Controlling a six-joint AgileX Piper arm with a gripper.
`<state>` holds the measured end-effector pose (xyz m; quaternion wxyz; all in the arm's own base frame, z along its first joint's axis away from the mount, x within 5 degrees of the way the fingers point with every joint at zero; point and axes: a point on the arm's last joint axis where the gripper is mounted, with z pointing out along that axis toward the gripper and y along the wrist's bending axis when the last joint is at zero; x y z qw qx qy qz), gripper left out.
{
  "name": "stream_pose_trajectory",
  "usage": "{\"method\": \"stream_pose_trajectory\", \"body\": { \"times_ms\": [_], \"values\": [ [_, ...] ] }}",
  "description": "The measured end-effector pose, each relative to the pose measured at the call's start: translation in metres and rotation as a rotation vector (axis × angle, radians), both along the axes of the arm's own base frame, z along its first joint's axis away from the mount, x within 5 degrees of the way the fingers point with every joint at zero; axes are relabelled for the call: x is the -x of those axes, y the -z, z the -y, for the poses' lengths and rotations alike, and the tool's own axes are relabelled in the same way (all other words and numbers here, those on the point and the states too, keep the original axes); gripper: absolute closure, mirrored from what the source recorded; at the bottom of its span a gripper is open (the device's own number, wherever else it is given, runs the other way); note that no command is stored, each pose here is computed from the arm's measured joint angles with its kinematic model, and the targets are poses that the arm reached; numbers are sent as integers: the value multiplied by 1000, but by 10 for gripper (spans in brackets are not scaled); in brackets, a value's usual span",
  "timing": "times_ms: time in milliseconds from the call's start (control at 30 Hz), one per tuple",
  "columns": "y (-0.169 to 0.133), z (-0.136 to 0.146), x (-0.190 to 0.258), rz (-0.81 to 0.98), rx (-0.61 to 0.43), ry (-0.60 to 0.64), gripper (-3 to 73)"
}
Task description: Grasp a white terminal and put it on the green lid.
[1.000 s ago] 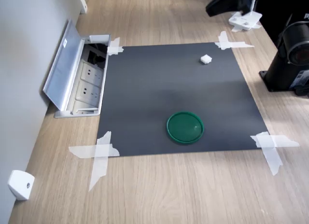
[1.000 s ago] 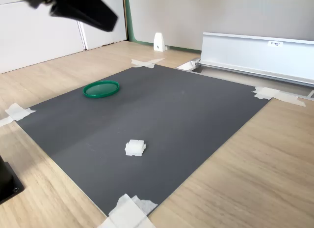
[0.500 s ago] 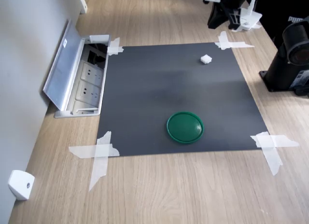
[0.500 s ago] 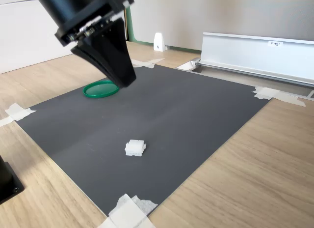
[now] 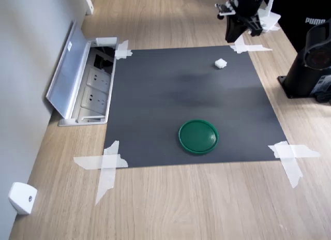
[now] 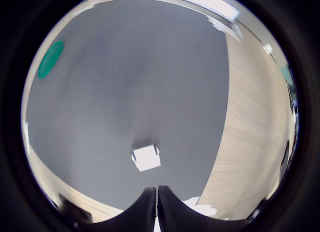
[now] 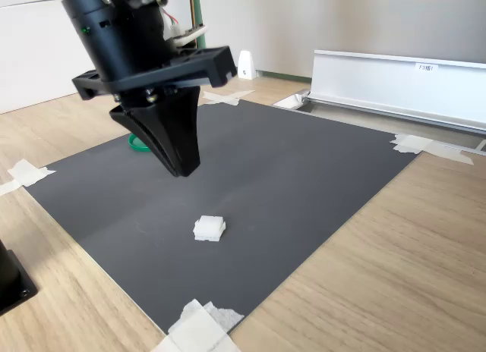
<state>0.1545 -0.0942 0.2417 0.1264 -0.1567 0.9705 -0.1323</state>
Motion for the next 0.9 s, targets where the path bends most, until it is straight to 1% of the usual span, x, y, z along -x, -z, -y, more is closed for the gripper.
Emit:
{"method": "stream_pose_trajectory", "body": {
  "times_ms": [67,167,233,367,467,500,567,667,833,900],
  "values": [
    [0,3,2,-14,16,-79,686],
    [0,6,3,-29,39,-171,623],
    [0,6,3,-38,51,-219,540],
    [0,6,3,-41,63,-260,313],
    [1,6,2,-44,65,-268,166],
    [2,6,2,-48,62,-269,124],
    [5,8,0,-61,50,-271,66],
    [11,9,-4,-79,25,-253,24],
    [21,5,-15,-87,-19,-214,14],
    [24,3,-20,-87,-18,-215,13]
  ]
}}
